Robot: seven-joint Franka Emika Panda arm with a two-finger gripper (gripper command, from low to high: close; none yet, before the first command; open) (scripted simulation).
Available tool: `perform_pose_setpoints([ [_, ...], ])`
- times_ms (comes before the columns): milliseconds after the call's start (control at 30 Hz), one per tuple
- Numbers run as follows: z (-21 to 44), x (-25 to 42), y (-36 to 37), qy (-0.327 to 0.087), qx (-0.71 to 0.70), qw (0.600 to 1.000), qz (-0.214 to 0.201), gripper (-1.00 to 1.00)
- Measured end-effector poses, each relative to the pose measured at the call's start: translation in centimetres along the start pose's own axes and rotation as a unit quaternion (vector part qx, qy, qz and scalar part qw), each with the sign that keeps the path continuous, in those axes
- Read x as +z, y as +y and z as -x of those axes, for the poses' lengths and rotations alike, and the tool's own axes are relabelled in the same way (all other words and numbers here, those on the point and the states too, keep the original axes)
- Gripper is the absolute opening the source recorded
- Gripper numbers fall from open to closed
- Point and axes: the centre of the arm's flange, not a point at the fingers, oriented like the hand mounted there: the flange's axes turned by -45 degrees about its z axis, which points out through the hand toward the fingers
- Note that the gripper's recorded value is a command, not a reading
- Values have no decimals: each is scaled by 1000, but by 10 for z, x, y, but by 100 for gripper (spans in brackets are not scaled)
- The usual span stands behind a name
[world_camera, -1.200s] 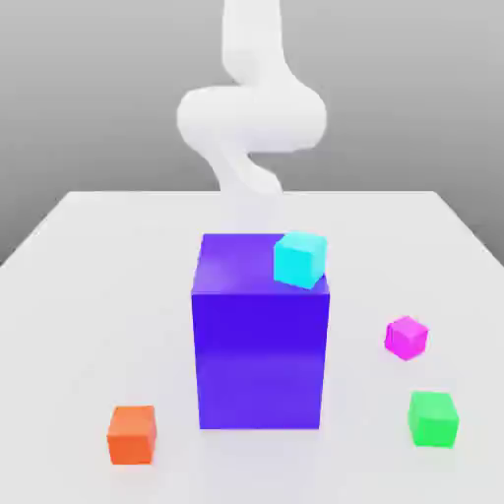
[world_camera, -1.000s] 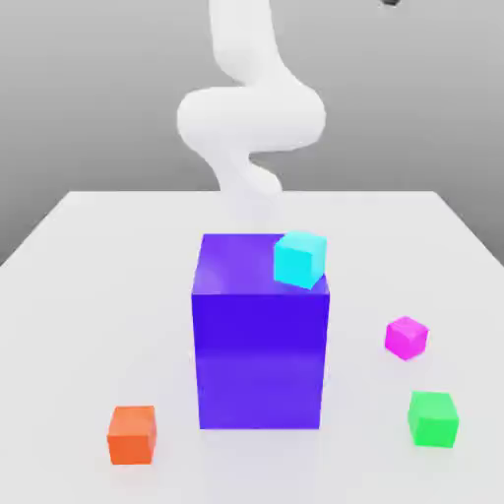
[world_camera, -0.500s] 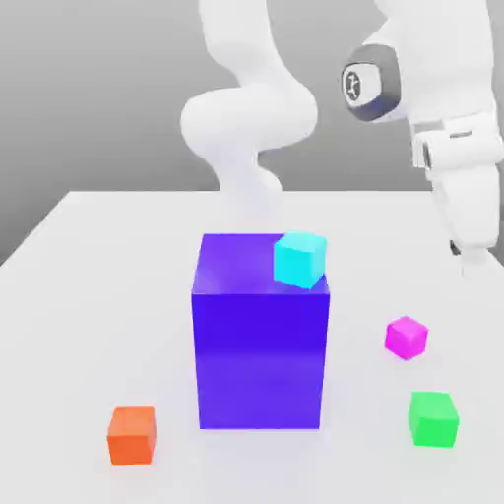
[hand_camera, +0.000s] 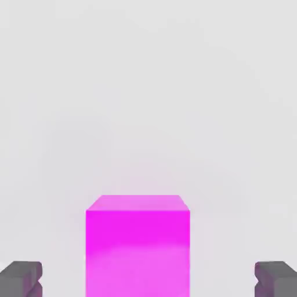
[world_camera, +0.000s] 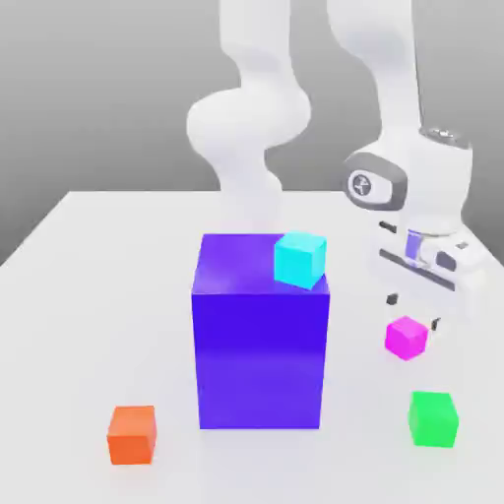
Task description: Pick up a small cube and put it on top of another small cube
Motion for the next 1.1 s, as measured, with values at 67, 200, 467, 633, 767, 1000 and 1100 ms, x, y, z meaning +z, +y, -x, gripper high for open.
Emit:
perform_pose_setpoints([
  [67,0,14,-1,0,0,1000,0,0],
  [200,0,28,-4,-1,1,1000,-1,-100],
  [467,0,12,-1,-1,0,1000,-1,-100],
  [633,0,-21,-2,-1,0,1000,-2,-100],
  [767,18,-41,21,-3,36,999,-3,-100],
  [1000,93,-75,109,-3,142,990,-3,-100],
  [1100,114,-74,132,-2,165,986,-2,-100],
])
